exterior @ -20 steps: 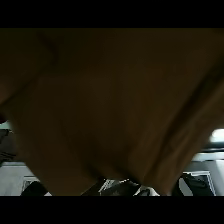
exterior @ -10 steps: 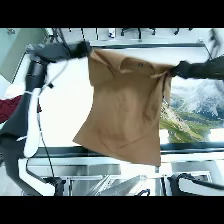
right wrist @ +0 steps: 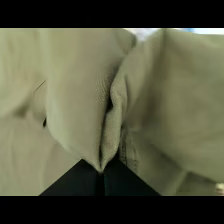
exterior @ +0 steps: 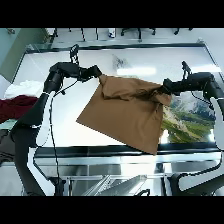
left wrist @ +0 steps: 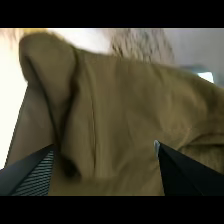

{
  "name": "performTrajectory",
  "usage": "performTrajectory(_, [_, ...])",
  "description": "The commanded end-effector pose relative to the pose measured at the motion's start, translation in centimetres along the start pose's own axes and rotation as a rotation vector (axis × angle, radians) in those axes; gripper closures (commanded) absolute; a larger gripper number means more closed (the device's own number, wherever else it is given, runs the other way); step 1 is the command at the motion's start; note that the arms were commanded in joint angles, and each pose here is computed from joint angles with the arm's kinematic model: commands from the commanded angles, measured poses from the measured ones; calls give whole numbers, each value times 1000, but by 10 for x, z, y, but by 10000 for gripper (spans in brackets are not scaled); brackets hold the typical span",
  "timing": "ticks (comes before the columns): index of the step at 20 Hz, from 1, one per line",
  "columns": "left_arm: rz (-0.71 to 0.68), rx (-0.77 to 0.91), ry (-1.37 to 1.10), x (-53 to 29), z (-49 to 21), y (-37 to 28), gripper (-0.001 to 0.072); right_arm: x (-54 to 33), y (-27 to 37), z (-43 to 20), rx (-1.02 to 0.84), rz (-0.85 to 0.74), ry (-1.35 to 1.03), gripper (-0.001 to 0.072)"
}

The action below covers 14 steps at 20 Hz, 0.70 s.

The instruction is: Fold the shirts.

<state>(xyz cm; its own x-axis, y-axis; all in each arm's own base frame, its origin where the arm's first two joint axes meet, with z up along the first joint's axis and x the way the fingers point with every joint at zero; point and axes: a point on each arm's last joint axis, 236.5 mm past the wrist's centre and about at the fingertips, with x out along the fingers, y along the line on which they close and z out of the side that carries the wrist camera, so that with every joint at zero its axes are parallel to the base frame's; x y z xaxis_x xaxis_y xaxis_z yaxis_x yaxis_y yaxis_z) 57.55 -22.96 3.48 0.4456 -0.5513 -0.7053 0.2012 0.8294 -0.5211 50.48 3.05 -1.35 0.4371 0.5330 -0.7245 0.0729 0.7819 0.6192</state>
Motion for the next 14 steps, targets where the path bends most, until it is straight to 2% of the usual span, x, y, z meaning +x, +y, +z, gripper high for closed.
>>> performTrajectory(1, [21, -102, 302, -41, -56, 14, 2, -10, -26, 11, 33, -26, -31, 691])
performTrajectory(5, [56, -180, 534, -82, -145, 10, 2, -29, -50, 12, 61, -31, -32, 691])
performTrajectory(11, [50, -245, 534, -57, -283, -27, 3, -32, -53, 11, 61, -31, -30, 691])
performTrajectory(14, [6, -316, 450, -31, -309, -42, 3, -32, -52, 10, 63, -26, -24, 691])
